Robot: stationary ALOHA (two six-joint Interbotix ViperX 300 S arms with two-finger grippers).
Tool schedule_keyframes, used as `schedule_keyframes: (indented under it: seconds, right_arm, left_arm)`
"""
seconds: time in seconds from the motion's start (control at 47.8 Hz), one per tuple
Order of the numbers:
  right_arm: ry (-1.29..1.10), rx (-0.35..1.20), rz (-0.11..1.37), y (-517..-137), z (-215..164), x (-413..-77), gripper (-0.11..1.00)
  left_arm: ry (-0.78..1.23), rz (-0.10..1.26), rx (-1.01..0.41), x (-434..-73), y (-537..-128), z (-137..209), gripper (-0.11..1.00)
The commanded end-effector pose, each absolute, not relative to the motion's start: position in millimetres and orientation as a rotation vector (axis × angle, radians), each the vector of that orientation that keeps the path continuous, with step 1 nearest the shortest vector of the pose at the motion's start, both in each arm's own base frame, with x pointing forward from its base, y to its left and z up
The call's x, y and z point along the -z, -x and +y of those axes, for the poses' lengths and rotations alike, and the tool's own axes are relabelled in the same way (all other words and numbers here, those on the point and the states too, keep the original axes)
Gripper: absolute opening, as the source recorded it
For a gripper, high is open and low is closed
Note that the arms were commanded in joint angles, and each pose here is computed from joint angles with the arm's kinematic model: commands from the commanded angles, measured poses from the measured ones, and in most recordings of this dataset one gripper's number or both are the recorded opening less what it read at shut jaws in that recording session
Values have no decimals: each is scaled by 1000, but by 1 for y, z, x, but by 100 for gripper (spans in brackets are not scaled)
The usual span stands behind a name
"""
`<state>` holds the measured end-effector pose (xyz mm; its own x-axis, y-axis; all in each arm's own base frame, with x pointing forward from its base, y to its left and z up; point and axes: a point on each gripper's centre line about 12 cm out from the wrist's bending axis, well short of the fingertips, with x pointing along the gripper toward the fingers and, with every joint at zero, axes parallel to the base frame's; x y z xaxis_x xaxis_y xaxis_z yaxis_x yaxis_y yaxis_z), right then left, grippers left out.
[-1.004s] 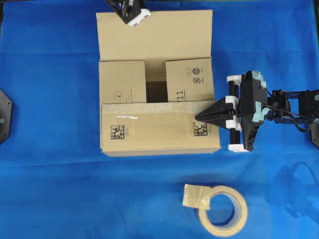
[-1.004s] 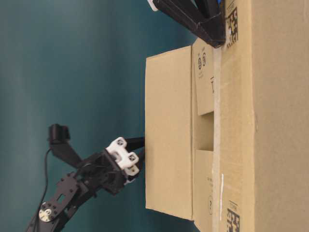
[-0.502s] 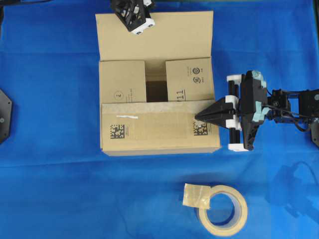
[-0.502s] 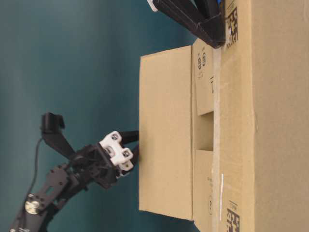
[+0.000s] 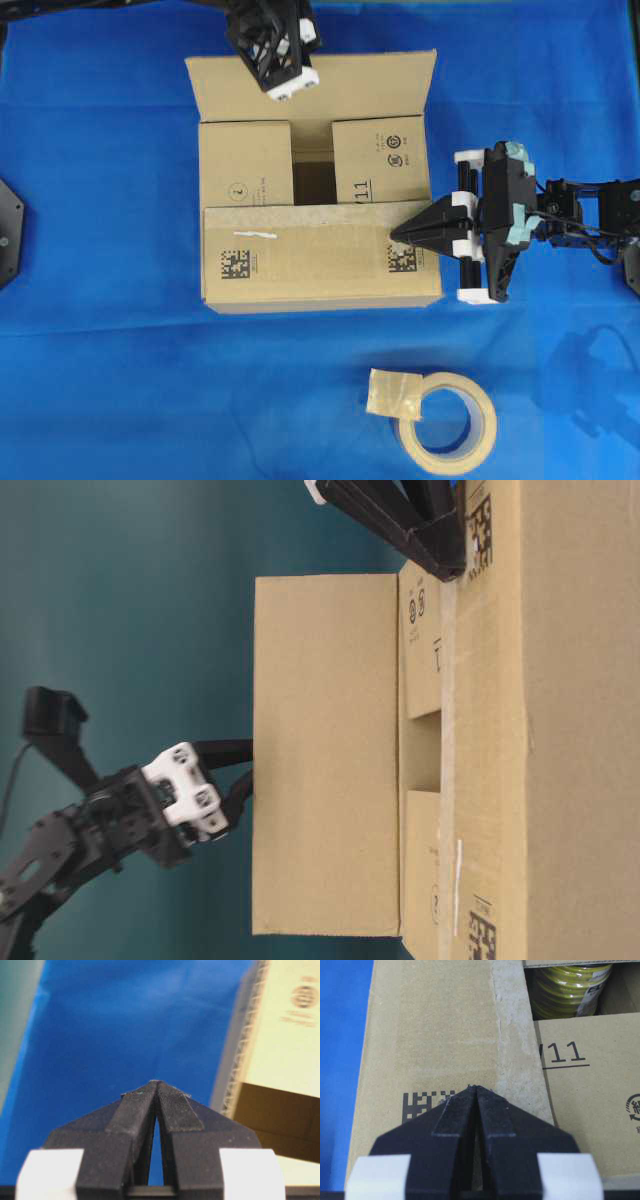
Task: Close the cardboard box.
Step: 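Fold the back flap forward over the box with the left gripper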
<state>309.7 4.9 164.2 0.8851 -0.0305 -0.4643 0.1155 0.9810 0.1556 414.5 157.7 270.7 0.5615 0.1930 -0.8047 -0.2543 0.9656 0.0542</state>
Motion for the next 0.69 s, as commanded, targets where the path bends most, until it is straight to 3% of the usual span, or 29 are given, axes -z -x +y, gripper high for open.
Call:
schedule_keyframes:
  seconds: [0.0, 0.335, 0.67]
  right_arm:
    - [-183, 81, 463, -311, 3, -168, 0]
    - [-183, 84, 457, -312, 2, -169, 0]
    - [-182, 84, 454, -312, 2, -169, 0]
  left_arm:
    - [49, 890, -232, -293, -412, 137, 0]
    - [78, 839, -176, -278, -399, 86, 0]
    - [142, 754, -179, -236, -378, 64, 0]
